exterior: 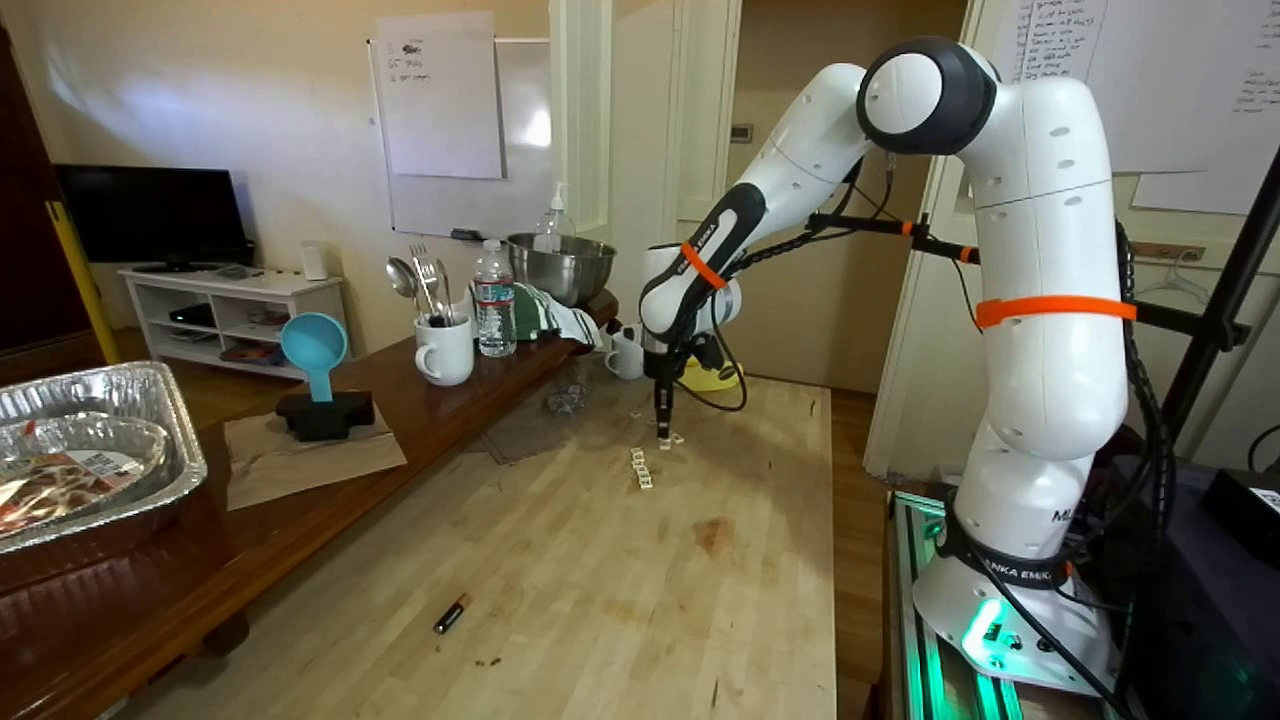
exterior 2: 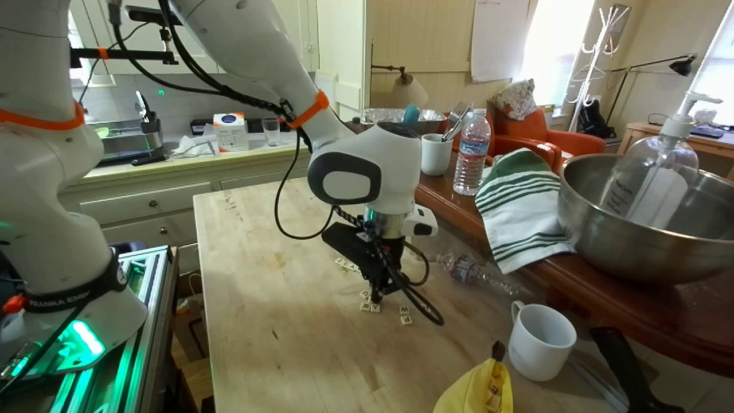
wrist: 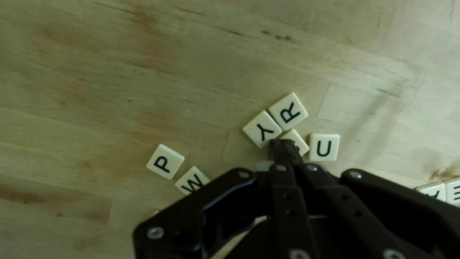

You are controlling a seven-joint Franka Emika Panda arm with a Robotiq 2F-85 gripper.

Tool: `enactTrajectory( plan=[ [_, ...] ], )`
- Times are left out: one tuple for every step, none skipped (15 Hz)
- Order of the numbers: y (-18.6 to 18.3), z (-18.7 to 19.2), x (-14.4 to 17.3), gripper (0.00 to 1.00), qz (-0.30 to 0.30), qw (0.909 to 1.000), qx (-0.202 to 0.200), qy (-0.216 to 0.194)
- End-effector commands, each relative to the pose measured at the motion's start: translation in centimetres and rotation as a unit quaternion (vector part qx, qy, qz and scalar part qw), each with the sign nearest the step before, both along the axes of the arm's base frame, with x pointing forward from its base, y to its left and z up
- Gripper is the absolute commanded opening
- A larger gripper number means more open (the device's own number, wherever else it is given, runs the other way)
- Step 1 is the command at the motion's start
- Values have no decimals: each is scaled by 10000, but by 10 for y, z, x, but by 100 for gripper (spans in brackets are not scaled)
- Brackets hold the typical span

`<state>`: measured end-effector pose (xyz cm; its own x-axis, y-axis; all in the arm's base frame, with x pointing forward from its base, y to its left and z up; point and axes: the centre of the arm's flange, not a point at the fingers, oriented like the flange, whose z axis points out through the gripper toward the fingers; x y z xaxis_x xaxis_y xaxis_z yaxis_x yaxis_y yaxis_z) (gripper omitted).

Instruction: Spell the word 'Zealots' using the tiles.

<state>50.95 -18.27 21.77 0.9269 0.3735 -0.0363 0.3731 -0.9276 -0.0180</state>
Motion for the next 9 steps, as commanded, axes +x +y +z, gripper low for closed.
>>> enactTrajectory(
  plan=[
    [9, -36, -17, 0, 90, 9993, -19, 367],
    [10, -37, -14, 0, 61, 9995, -37, 309],
    [10, -38, -11, 0, 10, 9997, -47, 252],
    [10, -40, -8, 0, -39, 9997, -44, 226],
    [11, -41, -6, 0, -115, 9997, -33, 213],
    [12, -42, -5, 0, -224, 9996, -6, 174],
    [13, -42, -4, 0, -373, 9992, 21, 136],
    [15, -42, -3, 0, -502, 9987, 37, 79],
    [16, -42, -3, 0, -656, 9978, 85, -17]
  ],
)
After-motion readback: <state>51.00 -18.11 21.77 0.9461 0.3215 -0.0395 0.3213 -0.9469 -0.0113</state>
